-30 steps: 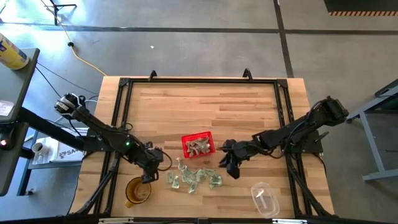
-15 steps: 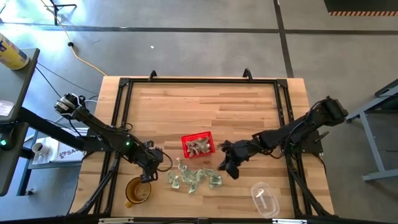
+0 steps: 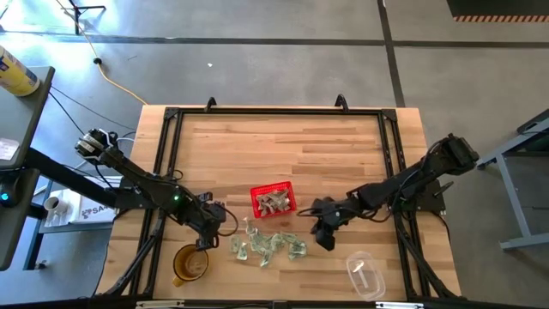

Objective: Pick and place Stevia / Truvia into bins
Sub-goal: Put the stevia packet into the orange basket

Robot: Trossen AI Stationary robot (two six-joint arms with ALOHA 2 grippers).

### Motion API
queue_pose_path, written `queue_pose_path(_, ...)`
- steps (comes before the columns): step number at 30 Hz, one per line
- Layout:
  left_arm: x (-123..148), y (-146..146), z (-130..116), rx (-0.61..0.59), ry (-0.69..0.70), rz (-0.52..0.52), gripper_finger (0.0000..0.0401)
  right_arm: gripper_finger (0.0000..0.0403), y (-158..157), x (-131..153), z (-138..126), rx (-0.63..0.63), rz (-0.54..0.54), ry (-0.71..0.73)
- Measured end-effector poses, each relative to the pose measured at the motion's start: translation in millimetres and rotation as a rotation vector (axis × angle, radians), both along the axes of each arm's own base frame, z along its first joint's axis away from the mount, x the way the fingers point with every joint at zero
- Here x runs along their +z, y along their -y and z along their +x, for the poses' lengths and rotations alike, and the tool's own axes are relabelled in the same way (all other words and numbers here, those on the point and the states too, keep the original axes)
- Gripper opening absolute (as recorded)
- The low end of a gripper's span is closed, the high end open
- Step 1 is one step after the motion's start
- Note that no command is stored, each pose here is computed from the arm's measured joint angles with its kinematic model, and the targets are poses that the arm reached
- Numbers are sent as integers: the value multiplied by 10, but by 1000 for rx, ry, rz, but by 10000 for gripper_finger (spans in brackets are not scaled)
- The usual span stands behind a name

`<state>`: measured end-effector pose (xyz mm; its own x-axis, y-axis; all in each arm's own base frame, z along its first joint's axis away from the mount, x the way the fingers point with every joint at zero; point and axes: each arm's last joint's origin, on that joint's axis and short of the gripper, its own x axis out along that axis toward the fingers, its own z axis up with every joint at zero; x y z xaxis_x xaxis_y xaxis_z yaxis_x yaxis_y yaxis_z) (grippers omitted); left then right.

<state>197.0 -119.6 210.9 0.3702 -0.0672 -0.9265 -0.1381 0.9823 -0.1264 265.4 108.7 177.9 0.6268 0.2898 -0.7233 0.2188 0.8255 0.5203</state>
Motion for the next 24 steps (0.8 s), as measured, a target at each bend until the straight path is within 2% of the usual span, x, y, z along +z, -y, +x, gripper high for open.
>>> queue_pose_path(2, 0, 0, 0, 0, 1, 1, 239, 30, 15, 25, 28, -10, 2, 22)
queue_pose_path(11, 1, 0, 1, 1, 1, 2, 239, 27, 97, 157, 174, -133, 204, 105)
queue_pose_path(14, 1, 0, 1, -2, 2, 3, 239, 37, 105, 88, 167, -111, 170, 64)
queue_pose_path(19, 2, -1, 3, -60, 10, 32, 239, 103, 5, -46, 65, -55, 97, -50)
queue_pose_path(24, 4, -9, 10, -104, 33, 84, 239, 195, -221, 0, 8, 105, -45, 50)
